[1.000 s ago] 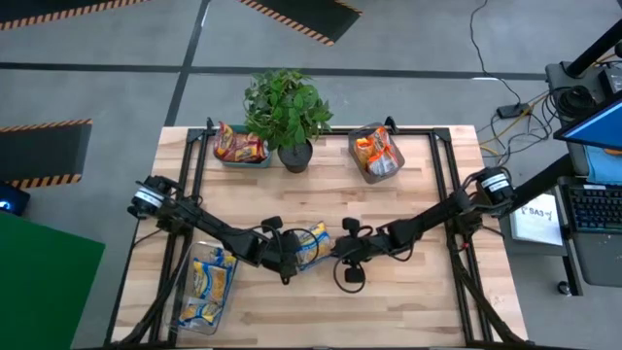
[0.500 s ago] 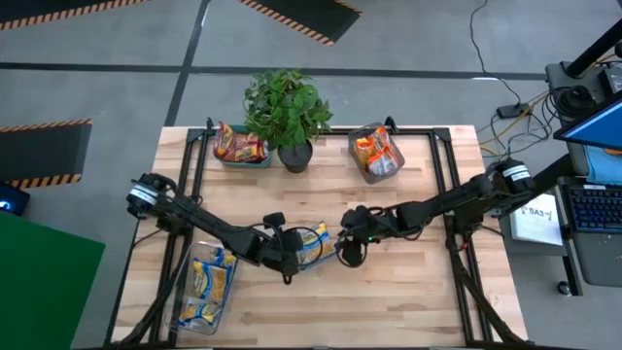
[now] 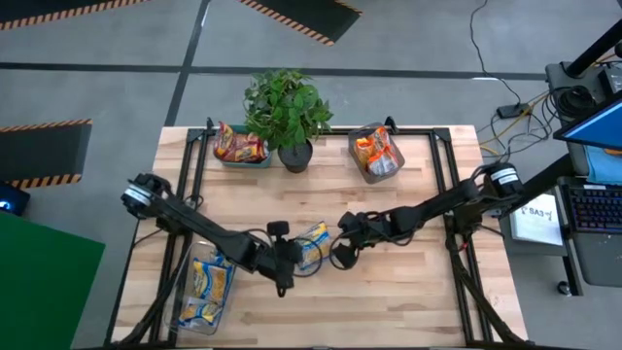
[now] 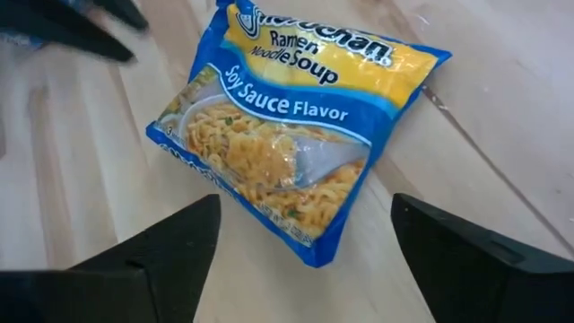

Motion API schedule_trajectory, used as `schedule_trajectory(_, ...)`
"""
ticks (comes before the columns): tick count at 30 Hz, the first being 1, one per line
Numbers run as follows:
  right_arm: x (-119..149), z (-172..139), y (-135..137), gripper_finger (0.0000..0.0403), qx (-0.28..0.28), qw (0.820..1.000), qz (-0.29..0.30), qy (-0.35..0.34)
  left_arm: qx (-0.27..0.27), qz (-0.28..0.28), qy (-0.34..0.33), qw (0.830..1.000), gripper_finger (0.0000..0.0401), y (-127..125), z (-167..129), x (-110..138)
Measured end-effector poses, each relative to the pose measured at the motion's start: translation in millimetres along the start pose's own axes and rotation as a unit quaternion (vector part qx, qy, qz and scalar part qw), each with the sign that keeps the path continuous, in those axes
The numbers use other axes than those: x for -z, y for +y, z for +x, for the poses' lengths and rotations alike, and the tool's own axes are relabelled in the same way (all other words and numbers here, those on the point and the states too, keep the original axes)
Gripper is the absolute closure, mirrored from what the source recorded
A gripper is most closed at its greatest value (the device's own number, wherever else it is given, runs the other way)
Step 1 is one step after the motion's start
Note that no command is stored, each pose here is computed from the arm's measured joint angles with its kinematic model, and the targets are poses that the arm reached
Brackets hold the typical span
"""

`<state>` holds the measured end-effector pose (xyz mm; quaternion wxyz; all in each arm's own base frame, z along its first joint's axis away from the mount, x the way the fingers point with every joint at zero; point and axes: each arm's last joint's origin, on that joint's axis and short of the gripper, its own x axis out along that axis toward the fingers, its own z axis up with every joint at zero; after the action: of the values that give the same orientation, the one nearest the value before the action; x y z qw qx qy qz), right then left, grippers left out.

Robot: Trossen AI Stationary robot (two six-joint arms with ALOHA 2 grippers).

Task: Sort Maruchan noodles
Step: Put the blue noodle pack into the transparent bin

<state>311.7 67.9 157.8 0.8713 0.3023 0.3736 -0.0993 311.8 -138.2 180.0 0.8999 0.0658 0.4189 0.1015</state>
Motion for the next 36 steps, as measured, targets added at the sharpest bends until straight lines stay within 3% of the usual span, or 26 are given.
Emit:
schedule_trajectory(14, -7.5, 7.6, -7.6, 0.0085, -0.003, 1.0, 0.018, -0.015, -0.026, -0.004, 0.04, 0.999, 0.0362, -19.8, 45.8, 25.7)
schedule_trajectory(30, -4.3, 40.4, -18.4, 0.009, -0.011, 0.999, 0.038, -0.035, -0.042, -0.018, 0.046, 0.998, 0.0362, -21.6, 55.5, 31.4)
schedule_trajectory(33, -4.4, 47.5, -17.4, 0.0092, -0.033, 0.998, 0.021, -0.047, -0.042, -0.022, 0.047, 0.998, 0.0362, -21.5, 55.7, 31.5)
schedule_trajectory(36, -7.1, 52.5, -10.8, 0.0097, -0.098, 0.993, 0.004, -0.059, -0.041, -0.022, 0.048, 0.998, 0.0362, -21.5, 55.8, 31.7)
